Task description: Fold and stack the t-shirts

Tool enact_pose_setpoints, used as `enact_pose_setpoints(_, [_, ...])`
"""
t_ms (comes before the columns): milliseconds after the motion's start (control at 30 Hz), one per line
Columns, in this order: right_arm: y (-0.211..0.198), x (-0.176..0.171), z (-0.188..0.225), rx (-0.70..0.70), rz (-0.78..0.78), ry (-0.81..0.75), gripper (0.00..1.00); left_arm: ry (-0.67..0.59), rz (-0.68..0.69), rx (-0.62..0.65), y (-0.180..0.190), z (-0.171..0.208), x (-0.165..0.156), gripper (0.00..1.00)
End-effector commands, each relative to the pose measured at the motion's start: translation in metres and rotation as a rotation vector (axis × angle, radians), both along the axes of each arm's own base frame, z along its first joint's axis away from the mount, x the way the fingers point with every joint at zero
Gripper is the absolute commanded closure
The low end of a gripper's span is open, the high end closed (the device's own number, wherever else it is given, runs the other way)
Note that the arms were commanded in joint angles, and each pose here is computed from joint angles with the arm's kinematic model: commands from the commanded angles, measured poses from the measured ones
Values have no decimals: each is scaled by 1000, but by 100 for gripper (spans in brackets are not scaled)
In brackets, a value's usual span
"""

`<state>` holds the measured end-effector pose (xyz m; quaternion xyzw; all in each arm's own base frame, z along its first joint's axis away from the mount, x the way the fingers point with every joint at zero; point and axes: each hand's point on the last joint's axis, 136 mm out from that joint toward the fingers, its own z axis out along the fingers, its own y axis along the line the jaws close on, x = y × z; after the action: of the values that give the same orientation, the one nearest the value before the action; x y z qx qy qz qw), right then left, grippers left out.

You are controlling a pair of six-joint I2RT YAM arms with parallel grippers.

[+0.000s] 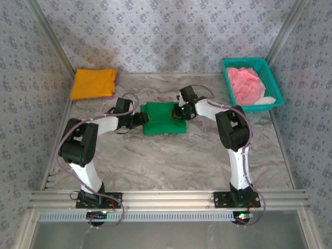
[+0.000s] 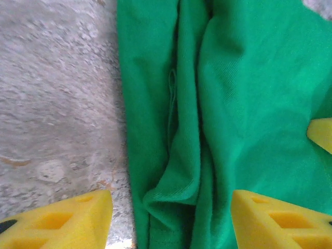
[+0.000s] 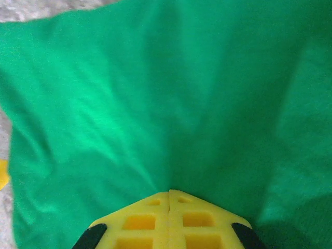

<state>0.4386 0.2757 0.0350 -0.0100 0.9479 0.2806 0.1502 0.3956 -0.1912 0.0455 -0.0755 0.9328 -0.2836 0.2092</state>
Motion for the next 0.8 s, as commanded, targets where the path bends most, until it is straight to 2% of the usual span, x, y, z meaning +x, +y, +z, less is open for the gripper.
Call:
enact_pose_setpoints(0, [-8,-7,-21,-21,-19,50,100,0,-18,18,-9,2,10,38])
enact_pose_setpoints(300, [-6,-8,-19,-9,-15,44,100,35,-27,22,-23,-18,15,37])
enact_pose_setpoints(500, [-1,-8,-19,-2,-10,43,100,17,-34,-16,-39,-18,24,44])
enact_pose_setpoints(600, [0,-9,-20,0,-7,45,100,3,-42,-47,-51,-13,29,51])
enact_pose_setpoints(767, [2,-9,-21,-1,-5,46,100,-19,-67,-55,-69,-1,36,53])
